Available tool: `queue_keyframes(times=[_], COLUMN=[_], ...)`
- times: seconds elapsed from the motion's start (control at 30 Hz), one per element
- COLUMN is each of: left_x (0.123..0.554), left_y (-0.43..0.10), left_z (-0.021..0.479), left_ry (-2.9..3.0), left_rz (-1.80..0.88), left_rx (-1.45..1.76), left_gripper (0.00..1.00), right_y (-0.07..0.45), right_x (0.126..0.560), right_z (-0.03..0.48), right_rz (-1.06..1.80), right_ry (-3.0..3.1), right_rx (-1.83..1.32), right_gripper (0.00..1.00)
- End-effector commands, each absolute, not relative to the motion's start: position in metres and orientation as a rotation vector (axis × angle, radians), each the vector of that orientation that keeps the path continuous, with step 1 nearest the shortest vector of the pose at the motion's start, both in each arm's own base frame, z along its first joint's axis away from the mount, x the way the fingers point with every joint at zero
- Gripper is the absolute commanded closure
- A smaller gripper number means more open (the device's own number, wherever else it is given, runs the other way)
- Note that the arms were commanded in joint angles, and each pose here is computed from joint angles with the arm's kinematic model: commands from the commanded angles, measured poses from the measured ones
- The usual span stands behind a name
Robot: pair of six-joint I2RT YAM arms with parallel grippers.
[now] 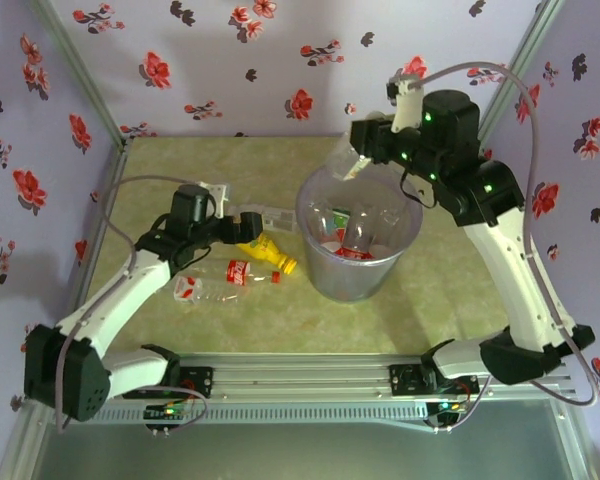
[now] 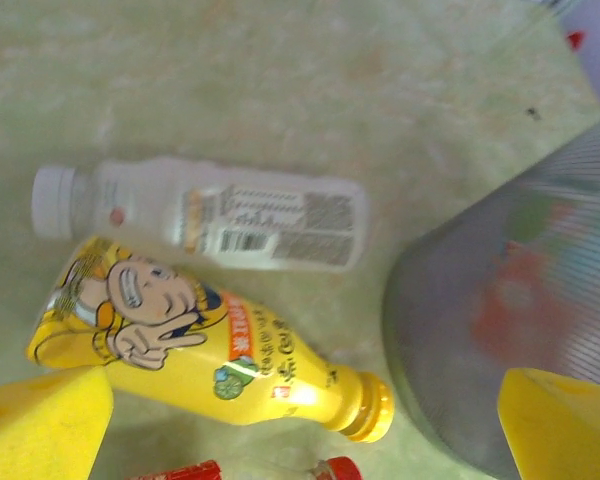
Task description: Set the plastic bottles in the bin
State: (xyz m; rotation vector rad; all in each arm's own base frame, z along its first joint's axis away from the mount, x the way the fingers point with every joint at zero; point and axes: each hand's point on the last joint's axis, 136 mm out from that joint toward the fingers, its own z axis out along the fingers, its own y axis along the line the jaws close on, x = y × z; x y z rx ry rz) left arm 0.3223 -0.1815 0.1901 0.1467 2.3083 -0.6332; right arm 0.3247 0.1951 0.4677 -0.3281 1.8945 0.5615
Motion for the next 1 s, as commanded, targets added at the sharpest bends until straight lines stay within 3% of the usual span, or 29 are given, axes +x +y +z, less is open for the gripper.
queue_keyframes(times=[0.0,0.43,0.97], left_x=[0.340,0.355,0.358], left_y=[-0.170,-0.168,-0.169], left_z=[0.199,0.180,0.172], left_ry=[2.312,2.364,2.383], left_rz=[-0.580,-0.522,-0.514], left_rx=[-0.014,-0.088,-0.089], left_gripper=[0.01,0.02,0.02], right_y=[0.174,0.180,0.194], right_x=[0.332,0.337,0.342], right_z=[0.419,0.321,0.248], right_rz=[0.359,0.285,0.360], right_ry=[2.018,2.163,2.351], right_rx=[-0.389,-0.535,-0.549], right_gripper=[0.97,1.00,1.00])
